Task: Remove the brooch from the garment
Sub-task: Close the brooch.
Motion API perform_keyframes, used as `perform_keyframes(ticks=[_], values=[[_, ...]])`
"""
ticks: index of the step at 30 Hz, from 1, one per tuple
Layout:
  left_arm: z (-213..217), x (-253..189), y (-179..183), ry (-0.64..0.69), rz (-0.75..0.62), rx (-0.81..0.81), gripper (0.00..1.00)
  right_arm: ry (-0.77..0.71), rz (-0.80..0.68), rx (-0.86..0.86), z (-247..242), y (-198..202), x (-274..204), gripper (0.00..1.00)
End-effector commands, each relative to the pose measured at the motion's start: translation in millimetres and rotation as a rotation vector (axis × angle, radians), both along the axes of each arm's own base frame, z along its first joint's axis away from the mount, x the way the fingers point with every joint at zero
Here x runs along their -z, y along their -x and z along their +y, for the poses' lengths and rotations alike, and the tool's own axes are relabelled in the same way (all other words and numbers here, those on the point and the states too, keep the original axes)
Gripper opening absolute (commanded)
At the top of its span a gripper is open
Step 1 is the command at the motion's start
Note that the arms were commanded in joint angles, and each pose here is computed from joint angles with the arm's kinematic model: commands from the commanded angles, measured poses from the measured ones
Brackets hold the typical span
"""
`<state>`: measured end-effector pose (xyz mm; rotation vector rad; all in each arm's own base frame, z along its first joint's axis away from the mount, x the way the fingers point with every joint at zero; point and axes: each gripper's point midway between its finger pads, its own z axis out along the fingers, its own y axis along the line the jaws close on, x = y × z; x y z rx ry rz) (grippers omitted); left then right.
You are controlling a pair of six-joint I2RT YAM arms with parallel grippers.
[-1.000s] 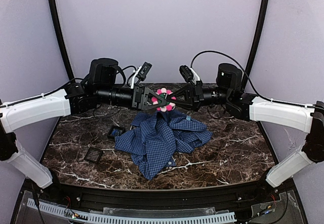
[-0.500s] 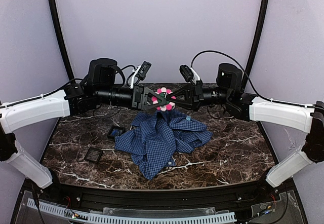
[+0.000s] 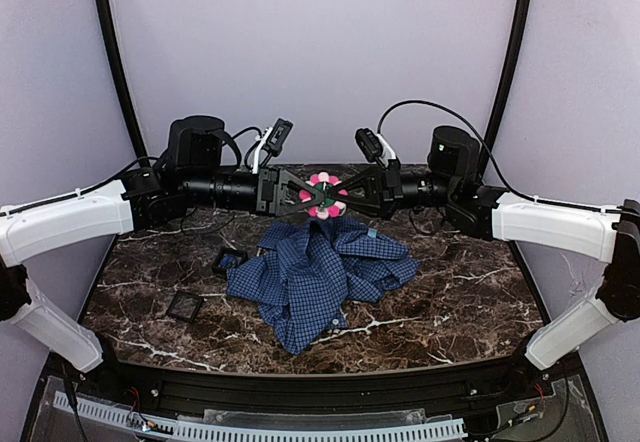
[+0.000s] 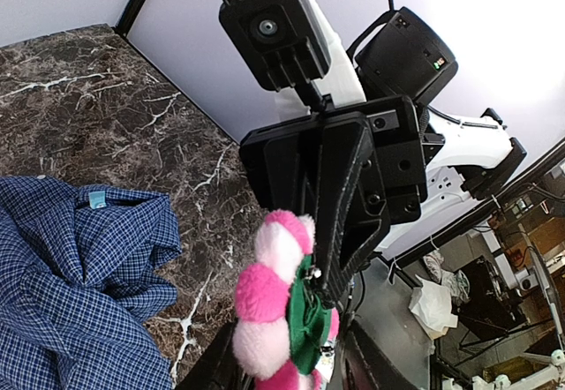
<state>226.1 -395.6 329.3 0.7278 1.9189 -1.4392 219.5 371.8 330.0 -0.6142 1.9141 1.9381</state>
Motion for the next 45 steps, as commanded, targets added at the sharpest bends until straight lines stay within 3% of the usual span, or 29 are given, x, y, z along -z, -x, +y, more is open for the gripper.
perform_keyframes(ticks=[1, 21, 45], values=[[2, -10, 3, 0.024, -0.014, 0.005, 0.36, -0.021, -0.026, -0.005, 0, 4, -6, 0.0], [3, -2, -2, -0.009, 0.011, -0.028, 0.23, -0.017, -0.032, -0.012, -1, 6, -6, 0.0], [8, 0, -11, -0.023, 0.003, -0.082, 0.21, -0.016, -0.03, -0.013, 0, 5, -4, 0.0]])
